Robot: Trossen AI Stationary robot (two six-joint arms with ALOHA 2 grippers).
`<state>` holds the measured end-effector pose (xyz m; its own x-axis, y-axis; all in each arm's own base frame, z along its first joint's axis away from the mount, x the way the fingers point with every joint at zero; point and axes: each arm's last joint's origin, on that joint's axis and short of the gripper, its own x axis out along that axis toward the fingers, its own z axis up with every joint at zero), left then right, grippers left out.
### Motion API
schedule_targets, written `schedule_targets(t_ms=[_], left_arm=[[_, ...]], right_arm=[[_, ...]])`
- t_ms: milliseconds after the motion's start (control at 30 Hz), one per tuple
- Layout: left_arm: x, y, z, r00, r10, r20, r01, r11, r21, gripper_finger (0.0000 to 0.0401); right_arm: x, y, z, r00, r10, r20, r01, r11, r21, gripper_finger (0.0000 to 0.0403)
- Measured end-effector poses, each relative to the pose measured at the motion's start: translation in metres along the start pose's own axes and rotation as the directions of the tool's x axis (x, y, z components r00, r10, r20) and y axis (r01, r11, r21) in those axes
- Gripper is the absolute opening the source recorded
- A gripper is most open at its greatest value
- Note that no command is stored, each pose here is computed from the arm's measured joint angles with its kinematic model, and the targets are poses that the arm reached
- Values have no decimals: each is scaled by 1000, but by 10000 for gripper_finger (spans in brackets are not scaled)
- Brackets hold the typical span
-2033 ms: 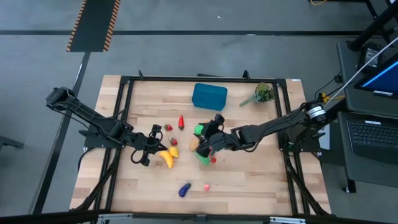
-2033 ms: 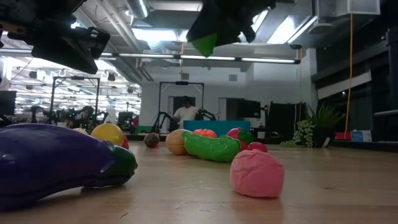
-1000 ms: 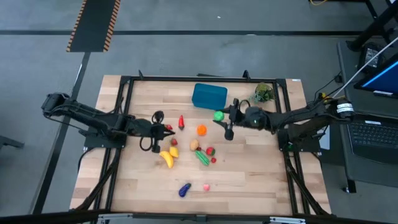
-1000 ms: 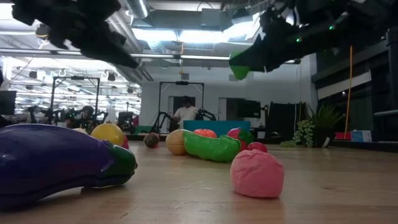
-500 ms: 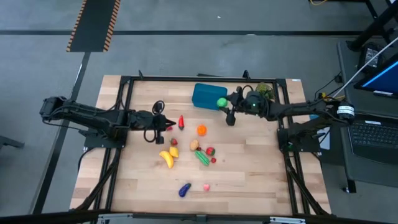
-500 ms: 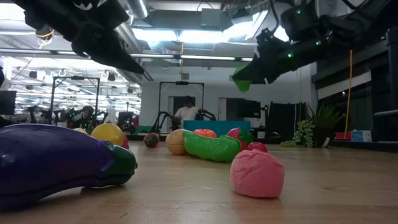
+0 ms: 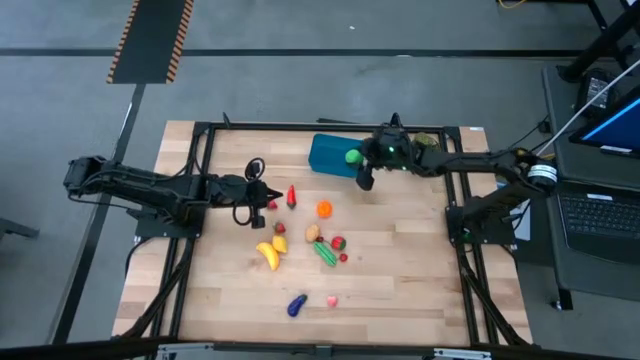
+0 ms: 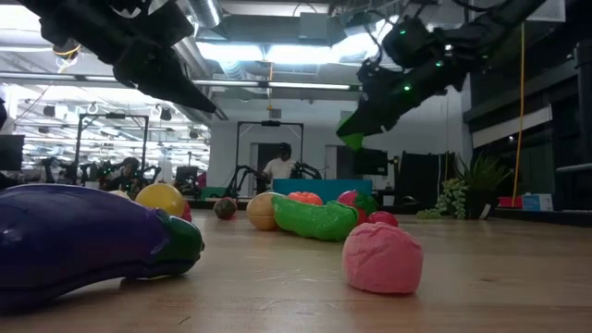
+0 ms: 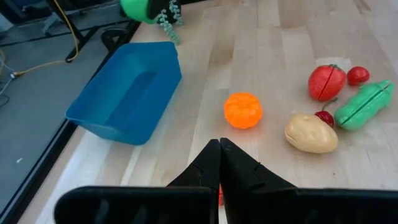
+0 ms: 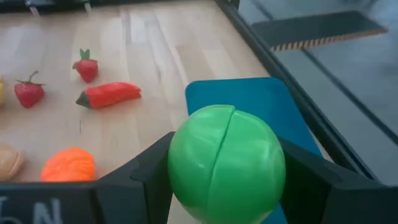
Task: Pick and placing Produce into tupperware
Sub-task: Put the green pear into the blue bin
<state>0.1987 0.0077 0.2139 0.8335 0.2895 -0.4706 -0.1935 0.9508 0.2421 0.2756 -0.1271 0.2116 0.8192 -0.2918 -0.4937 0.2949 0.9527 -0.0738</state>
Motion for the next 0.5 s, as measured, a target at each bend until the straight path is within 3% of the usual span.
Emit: schedule_targets(t_ms=[267,500], left_arm=[[0,0,0,1000,0,-4,0,1000,2,0],[0,0,-2,1000,-2,-20,2,1000,8,0]], right_arm=[[26,-17,13,980,13,-198,-11,1000,7,221],[47,-34,23,914,32,-406,-22,999,29,221]])
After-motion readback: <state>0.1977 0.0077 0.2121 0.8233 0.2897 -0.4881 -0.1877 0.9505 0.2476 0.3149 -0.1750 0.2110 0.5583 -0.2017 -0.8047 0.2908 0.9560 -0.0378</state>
